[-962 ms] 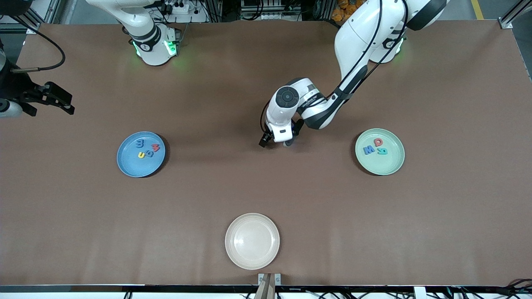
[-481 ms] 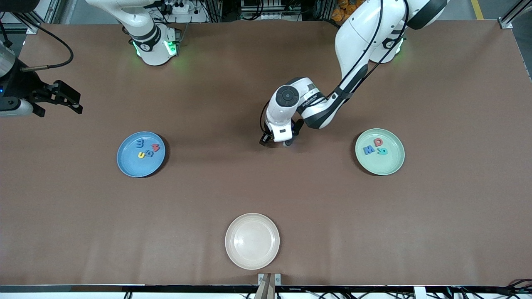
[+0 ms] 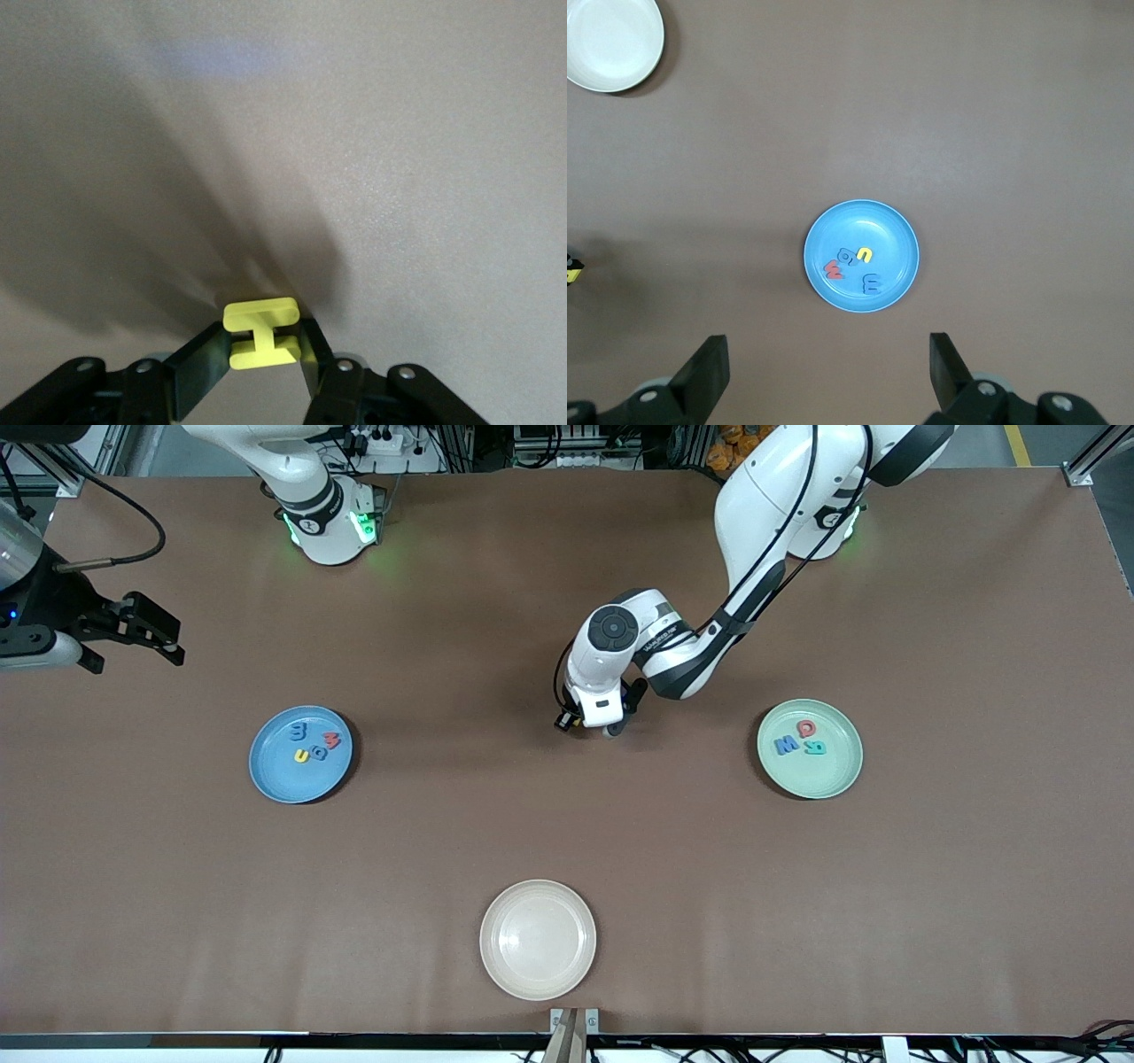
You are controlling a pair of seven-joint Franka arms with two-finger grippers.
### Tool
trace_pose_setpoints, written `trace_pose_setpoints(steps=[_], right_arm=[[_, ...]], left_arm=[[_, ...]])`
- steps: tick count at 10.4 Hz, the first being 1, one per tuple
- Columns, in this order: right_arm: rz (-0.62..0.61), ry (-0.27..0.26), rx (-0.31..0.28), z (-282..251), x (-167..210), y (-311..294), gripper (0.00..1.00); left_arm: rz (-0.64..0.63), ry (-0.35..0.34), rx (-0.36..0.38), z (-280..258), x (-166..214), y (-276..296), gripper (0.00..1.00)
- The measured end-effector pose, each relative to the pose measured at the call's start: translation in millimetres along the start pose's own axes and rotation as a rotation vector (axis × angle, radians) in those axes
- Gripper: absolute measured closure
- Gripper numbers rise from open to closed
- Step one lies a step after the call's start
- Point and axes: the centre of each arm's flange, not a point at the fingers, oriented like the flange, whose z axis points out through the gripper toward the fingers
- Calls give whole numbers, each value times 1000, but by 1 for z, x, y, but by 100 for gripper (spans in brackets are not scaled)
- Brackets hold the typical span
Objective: Sort upper and lower case letters into plates
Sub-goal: 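Lower the left gripper onto the yellow H and close it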
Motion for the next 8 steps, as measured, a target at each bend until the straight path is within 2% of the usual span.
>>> trace_pose_setpoints(steps=[4, 6, 8], right_arm=[[21, -17, 9, -1, -7, 10, 0], [48, -33, 29, 3, -10, 23, 0], [69, -51, 35, 7, -14, 44, 0]], left_arm=[[-4, 2, 0, -2, 2, 1, 59], [-3, 15, 8, -6, 6, 3, 64], [-1, 22, 17, -7, 9, 4, 64]])
